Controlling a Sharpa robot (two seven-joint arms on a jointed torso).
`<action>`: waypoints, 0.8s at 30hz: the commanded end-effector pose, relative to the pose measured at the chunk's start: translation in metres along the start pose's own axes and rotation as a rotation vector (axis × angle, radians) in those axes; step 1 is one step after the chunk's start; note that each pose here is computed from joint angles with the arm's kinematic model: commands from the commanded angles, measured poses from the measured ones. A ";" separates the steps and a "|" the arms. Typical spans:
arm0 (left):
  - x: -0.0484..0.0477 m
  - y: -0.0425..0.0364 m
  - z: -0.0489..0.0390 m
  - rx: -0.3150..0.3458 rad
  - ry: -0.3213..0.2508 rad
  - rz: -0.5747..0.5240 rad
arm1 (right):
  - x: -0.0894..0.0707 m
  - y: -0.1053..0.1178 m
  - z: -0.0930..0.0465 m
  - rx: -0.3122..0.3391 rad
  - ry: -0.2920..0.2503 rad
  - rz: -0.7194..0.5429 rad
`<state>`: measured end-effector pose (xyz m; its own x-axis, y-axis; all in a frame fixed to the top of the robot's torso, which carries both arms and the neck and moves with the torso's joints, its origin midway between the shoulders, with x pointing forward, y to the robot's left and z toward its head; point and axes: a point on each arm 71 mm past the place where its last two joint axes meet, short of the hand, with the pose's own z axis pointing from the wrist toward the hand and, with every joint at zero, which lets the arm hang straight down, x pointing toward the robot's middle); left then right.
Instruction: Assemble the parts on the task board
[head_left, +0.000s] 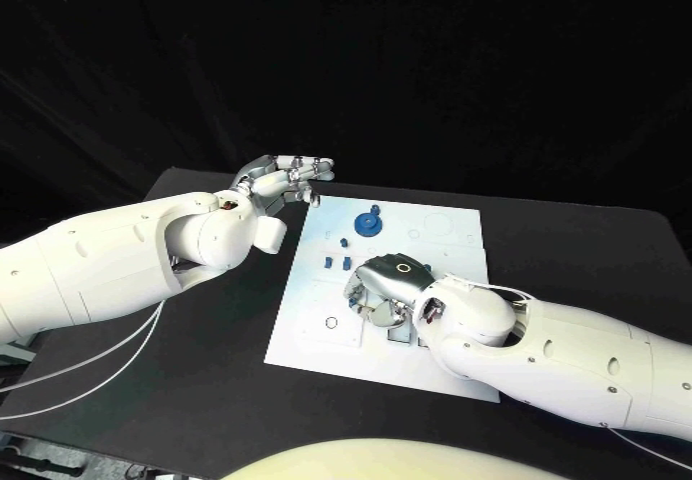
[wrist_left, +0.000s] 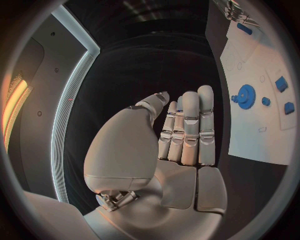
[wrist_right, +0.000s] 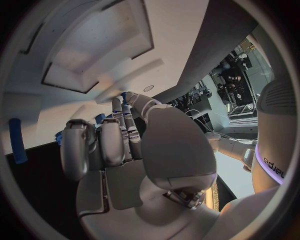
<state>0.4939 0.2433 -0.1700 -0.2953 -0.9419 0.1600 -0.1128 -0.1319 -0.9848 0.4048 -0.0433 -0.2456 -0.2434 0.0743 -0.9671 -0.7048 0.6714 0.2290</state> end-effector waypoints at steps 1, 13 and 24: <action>0.0019 -0.0001 0.0004 -0.001 0.018 -0.006 | -0.001 -0.003 -0.002 0.019 -0.020 -0.016; 0.0001 0.0007 0.0001 -0.009 0.017 -0.005 | -0.022 -0.008 -0.024 0.032 -0.101 0.023; -0.0012 0.0007 -0.0016 -0.010 0.019 -0.005 | -0.076 -0.077 -0.062 0.160 -0.033 0.063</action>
<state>0.4936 0.2475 -0.1717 -0.2908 -0.9438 0.1572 -0.1241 -0.1258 -0.9843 0.4376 -0.1451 -0.1774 -0.1634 0.1619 -0.9732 -0.5691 0.7903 0.2270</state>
